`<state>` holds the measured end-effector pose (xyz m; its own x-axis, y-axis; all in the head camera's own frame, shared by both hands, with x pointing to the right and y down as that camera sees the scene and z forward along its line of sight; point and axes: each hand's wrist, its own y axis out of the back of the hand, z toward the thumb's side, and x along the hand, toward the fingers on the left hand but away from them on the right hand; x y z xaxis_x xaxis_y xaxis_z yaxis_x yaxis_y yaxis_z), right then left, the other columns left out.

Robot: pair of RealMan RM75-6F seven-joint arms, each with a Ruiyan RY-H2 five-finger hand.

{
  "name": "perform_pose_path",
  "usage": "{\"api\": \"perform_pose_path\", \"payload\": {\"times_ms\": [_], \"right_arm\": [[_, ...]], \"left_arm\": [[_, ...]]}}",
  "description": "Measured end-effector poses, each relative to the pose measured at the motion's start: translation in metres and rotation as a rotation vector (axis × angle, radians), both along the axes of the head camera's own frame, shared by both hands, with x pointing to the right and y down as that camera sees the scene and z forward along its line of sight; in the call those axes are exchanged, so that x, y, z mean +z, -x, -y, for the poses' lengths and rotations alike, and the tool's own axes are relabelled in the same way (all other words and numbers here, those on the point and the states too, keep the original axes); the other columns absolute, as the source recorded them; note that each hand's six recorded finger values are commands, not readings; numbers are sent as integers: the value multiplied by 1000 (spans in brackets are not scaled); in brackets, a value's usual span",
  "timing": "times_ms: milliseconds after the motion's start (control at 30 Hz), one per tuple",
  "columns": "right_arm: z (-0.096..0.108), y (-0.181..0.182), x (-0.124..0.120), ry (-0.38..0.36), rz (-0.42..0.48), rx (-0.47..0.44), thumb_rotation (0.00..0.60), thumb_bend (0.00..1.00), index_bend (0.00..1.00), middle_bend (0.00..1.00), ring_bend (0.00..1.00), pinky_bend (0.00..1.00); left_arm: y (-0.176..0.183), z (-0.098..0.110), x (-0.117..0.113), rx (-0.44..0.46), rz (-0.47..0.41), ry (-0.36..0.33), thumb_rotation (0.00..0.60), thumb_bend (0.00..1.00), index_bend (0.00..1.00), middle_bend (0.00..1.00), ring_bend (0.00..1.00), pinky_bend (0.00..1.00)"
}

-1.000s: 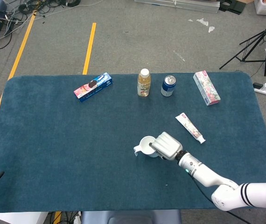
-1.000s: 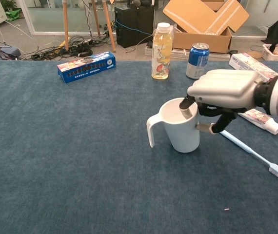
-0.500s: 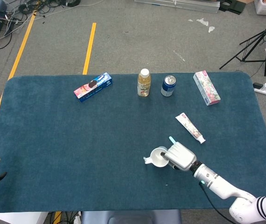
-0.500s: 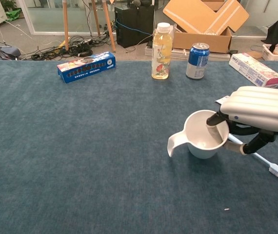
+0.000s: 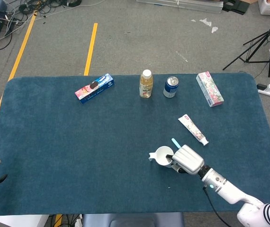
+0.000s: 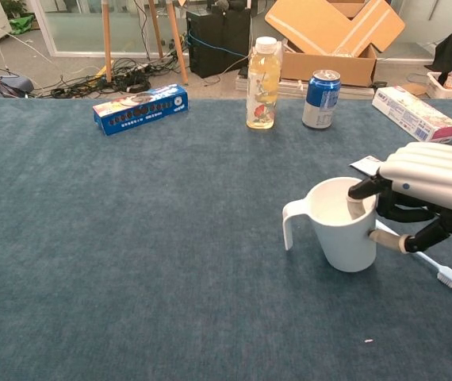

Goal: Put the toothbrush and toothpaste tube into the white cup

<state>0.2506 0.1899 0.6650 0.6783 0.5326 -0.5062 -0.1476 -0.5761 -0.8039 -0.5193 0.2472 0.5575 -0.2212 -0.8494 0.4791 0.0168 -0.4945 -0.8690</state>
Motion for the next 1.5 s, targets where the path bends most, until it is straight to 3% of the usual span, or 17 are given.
{"api": "perform_pose_path", "payload": {"times_ms": [467, 967, 1033, 1300, 1500], "right_arm": [[-17, -31, 2, 53, 121, 118, 600, 345, 662, 994, 1000, 1000], [-31, -54, 6, 53, 66, 122, 600, 344, 662, 994, 1000, 1000], [-33, -57, 7, 61, 56, 119, 600, 343, 643, 994, 1000, 1000], [-37, -60, 5, 69, 51, 116, 600, 315, 409, 994, 1000, 1000], [-36, -63, 1, 55, 55, 122, 600, 287, 337, 994, 1000, 1000]], "left_arm": [[-1, 0, 3, 4, 2, 11, 600, 0, 468, 248, 246, 305], [-3, -1, 7, 10, 4, 23, 600, 0, 468, 249, 246, 305], [-3, 0, 7, 9, 3, 23, 600, 0, 468, 249, 246, 305], [-3, 0, 6, 10, 3, 23, 600, 0, 468, 249, 246, 305], [-4, -1, 7, 11, 4, 25, 600, 0, 469, 249, 246, 305]]}}
